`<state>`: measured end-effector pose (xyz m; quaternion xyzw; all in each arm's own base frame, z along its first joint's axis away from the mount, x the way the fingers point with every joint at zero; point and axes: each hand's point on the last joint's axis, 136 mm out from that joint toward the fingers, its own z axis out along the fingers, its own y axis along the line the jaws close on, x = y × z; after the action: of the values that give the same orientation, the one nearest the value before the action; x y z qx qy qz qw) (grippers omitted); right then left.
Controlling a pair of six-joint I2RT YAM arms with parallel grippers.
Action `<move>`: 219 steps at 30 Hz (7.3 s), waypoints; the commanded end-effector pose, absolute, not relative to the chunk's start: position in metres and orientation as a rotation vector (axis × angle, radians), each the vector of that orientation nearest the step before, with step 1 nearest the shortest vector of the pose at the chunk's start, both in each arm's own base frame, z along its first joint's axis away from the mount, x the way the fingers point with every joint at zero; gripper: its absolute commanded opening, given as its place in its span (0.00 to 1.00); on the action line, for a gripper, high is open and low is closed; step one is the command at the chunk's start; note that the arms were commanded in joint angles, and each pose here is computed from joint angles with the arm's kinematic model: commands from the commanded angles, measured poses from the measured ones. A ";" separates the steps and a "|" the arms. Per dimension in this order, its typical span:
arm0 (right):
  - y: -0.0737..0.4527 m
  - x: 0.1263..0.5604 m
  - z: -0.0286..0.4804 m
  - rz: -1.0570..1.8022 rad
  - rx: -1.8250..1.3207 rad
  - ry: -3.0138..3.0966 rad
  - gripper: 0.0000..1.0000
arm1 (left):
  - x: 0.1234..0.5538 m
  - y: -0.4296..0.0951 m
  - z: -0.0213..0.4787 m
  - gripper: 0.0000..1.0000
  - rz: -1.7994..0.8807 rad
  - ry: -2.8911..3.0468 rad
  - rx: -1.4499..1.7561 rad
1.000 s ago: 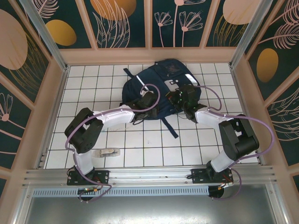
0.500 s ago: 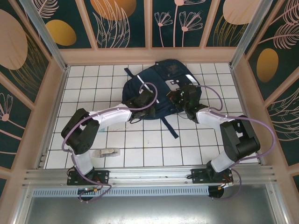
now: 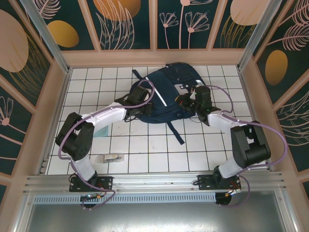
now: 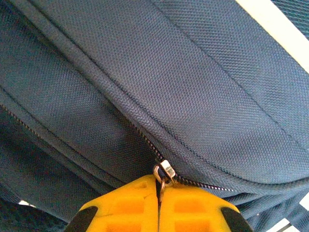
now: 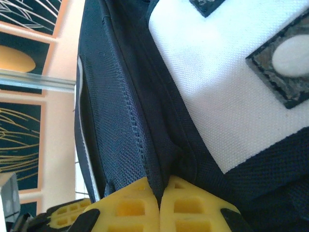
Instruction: Pack the student bag
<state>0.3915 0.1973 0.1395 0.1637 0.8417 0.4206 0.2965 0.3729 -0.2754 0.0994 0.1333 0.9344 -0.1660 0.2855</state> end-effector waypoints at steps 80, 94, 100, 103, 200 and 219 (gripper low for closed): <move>0.161 0.425 0.158 0.933 0.341 2.157 0.00 | 0.372 -0.226 0.102 0.00 -0.423 2.544 0.212; 0.125 0.464 0.157 0.782 0.485 2.210 0.63 | 0.324 -0.365 0.106 0.00 -0.887 2.521 0.389; 0.134 0.414 0.163 0.963 0.549 2.158 0.66 | 0.339 -0.395 0.119 0.00 -0.956 2.474 0.454; 0.149 0.400 0.163 1.042 0.560 2.146 0.66 | 0.340 -0.398 0.122 0.00 -0.961 2.465 0.468; 0.203 0.364 0.178 0.779 0.170 2.253 0.97 | 0.315 -0.056 0.065 0.99 -0.222 2.602 -0.579; 0.224 0.360 0.176 0.821 0.146 2.258 0.94 | 0.327 -0.078 0.012 0.94 -0.178 2.780 -0.352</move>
<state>0.3552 0.2180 0.1726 0.0516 0.8813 0.3137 0.3496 0.3219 -0.0660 0.0168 -0.1470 0.9731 -0.0470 0.1712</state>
